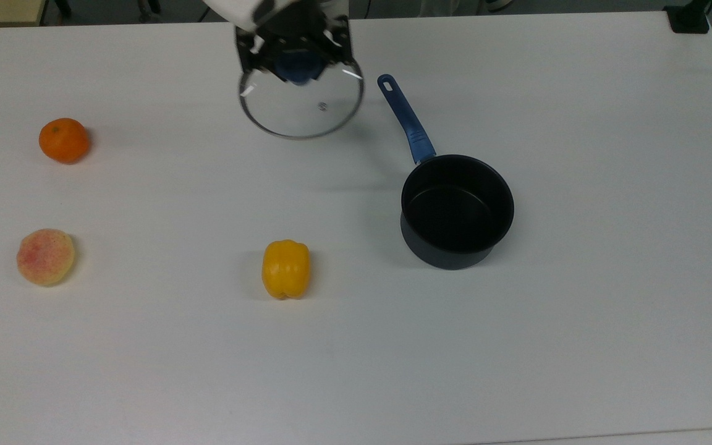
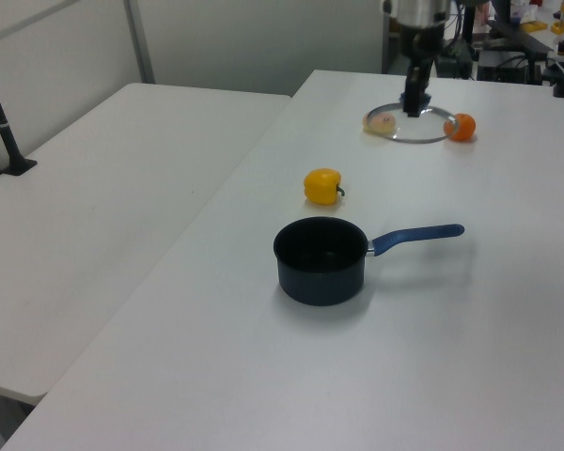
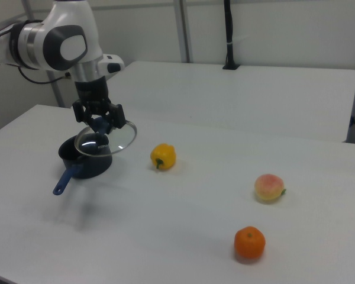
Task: Close lid
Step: 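Lift the glass lid and carry it over the black saucepan, then lower the glass lid onto the saucepan rim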
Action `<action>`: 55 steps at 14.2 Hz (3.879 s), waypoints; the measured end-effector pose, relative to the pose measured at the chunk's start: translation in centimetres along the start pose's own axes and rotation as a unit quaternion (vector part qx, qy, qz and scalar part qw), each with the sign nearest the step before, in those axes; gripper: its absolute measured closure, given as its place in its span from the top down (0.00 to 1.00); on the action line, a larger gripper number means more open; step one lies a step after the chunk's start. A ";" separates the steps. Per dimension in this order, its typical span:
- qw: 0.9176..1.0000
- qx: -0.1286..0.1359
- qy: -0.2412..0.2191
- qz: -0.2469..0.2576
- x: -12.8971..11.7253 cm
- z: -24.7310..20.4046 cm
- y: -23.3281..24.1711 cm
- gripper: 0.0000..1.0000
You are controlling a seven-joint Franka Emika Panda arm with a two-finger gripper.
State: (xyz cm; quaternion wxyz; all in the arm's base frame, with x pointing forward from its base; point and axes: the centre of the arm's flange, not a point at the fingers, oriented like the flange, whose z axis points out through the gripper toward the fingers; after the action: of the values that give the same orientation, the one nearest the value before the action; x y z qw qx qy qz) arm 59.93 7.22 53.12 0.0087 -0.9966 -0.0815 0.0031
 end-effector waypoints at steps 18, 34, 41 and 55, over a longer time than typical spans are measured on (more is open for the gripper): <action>0.990 -0.027 0.049 -0.133 9.7 13.1 -21.6 0.44; 0.989 -0.026 0.057 -0.131 10.2 13.5 -21.4 0.44; 0.990 -0.027 0.053 -0.130 10.2 13.3 -21.2 0.44; 0.990 -0.025 0.054 -0.132 10.1 13.0 -21.5 0.89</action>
State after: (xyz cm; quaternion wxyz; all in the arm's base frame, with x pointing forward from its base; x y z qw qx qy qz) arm 66.27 30.29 40.44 -0.0118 -0.9759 -0.2114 -0.0535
